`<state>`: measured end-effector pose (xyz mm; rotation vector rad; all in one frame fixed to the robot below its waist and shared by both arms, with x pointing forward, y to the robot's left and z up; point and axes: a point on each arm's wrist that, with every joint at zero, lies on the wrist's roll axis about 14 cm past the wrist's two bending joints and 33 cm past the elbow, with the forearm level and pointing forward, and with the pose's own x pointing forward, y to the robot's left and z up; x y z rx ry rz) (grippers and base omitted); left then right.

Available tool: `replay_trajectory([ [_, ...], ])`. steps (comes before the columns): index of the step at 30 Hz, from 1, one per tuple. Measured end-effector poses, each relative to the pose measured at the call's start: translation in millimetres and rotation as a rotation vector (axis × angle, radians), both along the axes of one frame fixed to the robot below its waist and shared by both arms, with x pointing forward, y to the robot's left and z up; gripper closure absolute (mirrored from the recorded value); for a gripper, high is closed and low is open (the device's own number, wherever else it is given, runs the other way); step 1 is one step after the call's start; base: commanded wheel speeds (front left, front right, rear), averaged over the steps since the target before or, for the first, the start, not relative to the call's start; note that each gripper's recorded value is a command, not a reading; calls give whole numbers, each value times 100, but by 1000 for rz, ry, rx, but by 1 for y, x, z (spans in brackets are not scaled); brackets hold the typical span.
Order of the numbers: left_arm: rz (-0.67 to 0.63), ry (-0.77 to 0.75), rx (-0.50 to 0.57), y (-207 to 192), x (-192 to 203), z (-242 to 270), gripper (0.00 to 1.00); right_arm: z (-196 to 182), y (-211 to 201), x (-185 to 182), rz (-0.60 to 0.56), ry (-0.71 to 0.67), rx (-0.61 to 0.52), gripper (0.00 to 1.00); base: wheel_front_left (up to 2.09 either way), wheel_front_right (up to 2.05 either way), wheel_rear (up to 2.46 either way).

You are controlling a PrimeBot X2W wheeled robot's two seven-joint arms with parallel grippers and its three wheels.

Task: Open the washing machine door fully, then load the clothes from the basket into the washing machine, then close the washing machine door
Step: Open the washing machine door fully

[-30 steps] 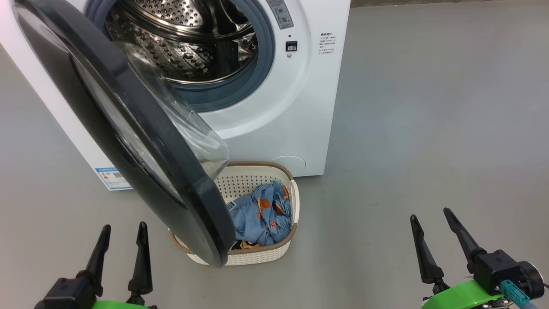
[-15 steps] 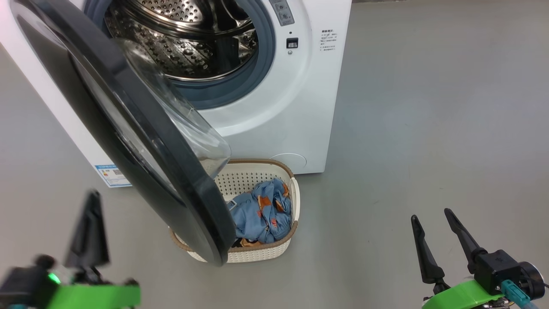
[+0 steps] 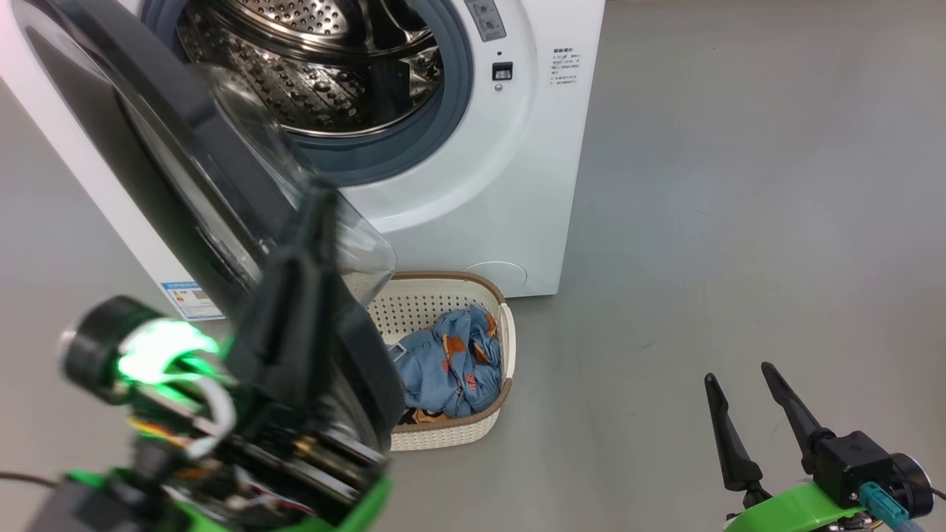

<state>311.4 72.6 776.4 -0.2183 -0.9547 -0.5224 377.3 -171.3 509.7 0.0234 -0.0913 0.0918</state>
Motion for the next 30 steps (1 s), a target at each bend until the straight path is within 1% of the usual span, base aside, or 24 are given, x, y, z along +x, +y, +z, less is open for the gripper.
replay_trajectory([
  [4,-108,15,24,-30,-8,-6,100,-2,2,-1,6,5,2,0,0,0,0],
  [5,-108,15,24,-30,-8,-6,100,-2,2,-1,6,5,2,0,0,0,0],
  [11,-237,83,47,-63,-13,-24,100,-5,6,-1,16,17,13,0,0,0,0],
  [16,-257,104,54,-70,-12,-29,100,-7,11,-2,30,22,21,0,0,0,0],
  [19,-358,208,99,-100,-15,-60,100,-9,11,-3,30,29,21,0,0,0,0],
  [21,-373,259,123,-108,-13,-75,100,-9,11,-4,31,31,21,0,0,0,0],
  [26,-360,381,139,-110,1,-109,100,-11,14,-5,40,37,22,0,0,0,0],
  [30,-339,415,140,-106,6,-119,100,-13,14,-5,40,41,22,0,0,0,0],
])
